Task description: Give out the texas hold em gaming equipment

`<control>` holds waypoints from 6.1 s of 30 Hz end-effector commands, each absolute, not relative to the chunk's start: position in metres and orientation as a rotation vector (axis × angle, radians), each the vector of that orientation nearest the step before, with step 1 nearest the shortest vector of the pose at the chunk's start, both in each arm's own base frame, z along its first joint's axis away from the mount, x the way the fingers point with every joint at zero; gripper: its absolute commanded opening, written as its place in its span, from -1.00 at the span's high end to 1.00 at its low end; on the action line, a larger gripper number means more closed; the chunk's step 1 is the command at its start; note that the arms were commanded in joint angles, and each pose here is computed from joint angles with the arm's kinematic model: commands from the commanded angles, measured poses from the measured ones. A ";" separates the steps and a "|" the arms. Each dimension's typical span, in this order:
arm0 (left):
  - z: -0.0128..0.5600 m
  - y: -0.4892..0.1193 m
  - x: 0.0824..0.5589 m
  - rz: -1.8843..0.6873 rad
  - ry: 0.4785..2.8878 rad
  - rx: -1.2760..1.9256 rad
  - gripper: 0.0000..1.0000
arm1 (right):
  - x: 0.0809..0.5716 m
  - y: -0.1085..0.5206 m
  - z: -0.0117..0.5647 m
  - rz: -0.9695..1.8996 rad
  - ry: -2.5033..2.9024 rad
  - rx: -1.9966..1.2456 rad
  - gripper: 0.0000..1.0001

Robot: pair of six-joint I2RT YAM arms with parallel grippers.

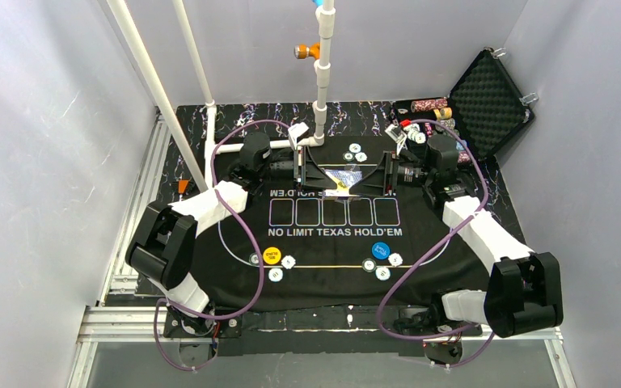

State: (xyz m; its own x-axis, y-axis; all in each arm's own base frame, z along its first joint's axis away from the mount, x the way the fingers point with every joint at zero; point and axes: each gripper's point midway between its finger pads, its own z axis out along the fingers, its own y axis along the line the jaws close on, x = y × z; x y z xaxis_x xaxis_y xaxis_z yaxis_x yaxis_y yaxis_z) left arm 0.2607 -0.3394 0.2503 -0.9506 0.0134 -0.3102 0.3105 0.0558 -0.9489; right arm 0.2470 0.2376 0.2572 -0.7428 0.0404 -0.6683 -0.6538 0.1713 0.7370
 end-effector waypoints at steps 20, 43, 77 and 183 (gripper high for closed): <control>0.274 -0.340 0.250 -2.056 2.004 0.377 1.00 | 0.250 0.258 0.279 1.785 1.841 -0.495 0.16; 0.219 -0.281 0.291 -1.137 2.389 0.378 -0.97 | 0.263 0.216 0.235 1.414 2.236 -0.462 0.97; 0.216 -0.351 0.276 -1.784 2.376 0.057 -0.97 | 0.288 0.232 0.241 1.466 2.321 -0.138 0.97; 0.197 -0.364 0.275 -1.866 2.356 -0.016 -0.17 | 0.273 0.239 0.223 1.576 2.421 -0.083 -0.02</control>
State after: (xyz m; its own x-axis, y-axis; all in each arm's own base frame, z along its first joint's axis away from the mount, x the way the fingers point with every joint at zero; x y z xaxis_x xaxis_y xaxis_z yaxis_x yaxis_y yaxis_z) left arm 0.2807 -0.3641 0.1881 -0.9900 -0.1127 -0.0853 0.0540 0.2561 -0.9651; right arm 0.2704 0.2336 0.1972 -0.9788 0.1027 -0.1774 -0.1086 0.4741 0.8737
